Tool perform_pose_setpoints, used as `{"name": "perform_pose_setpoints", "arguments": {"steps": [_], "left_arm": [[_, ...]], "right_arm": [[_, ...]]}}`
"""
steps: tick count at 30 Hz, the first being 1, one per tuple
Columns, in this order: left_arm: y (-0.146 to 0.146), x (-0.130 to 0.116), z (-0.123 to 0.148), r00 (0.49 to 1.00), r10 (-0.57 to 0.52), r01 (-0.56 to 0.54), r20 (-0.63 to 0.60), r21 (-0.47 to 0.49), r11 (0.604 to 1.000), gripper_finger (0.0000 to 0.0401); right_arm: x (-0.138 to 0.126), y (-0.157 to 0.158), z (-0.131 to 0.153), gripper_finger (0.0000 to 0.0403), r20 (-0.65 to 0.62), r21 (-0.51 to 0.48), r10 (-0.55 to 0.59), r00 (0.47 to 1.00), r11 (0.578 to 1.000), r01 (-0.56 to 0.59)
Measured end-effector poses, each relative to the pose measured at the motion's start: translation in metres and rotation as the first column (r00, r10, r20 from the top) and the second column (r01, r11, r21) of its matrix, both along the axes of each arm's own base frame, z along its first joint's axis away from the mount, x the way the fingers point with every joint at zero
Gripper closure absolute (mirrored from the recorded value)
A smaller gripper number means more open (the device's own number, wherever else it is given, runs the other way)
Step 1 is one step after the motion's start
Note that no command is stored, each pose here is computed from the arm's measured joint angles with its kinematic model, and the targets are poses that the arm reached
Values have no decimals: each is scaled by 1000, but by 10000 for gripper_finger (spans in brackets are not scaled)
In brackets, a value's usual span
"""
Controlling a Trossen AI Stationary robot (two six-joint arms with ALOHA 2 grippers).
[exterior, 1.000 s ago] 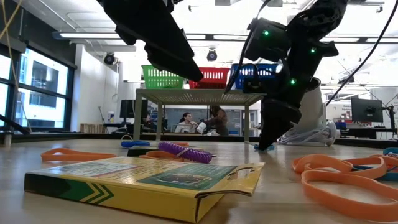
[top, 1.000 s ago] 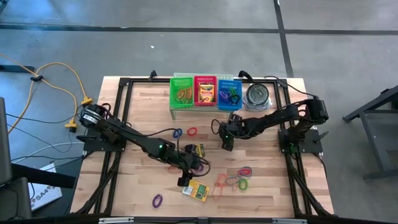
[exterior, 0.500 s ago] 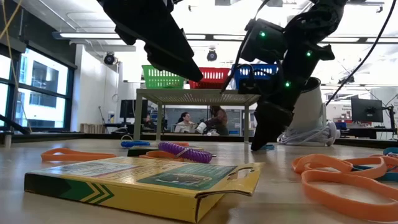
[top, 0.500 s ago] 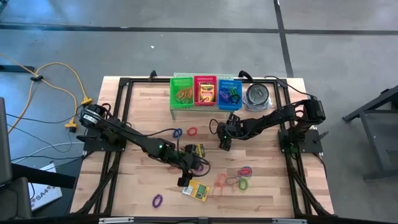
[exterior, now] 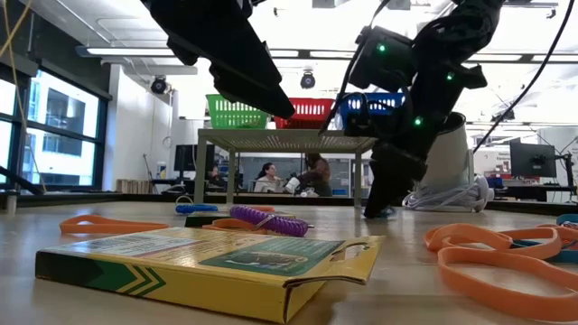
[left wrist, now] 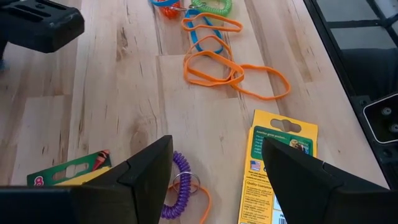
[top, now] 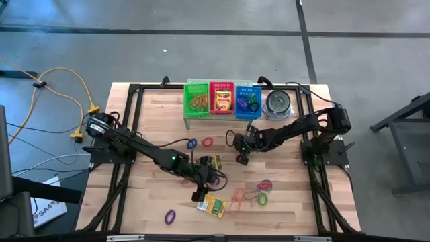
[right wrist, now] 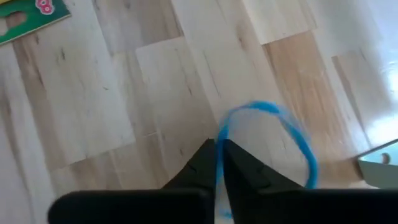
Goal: Pick & Place Office Desk Supplies
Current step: Put the top blue rubber band into the green bin on the shelf
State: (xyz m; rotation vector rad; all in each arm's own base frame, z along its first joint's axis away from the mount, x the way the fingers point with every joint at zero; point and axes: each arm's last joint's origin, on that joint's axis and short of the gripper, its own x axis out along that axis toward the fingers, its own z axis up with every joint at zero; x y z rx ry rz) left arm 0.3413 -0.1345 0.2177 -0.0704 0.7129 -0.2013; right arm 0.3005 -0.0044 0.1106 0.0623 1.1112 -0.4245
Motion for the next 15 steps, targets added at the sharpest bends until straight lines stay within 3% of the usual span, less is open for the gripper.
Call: {"name": "perform_pose_setpoints", "arguments": {"steps": [10,15], "left_arm": [[0,0,0,1000,2,-2,1,-2,1000,159],[-1,3,4,997,77,-74,19,-113,991,159]], "right_arm": [[-4,18,11,401,28,-128,17,999,992,-13],[-6,30,27,401,95,-156,27,995,988,-12]]}}
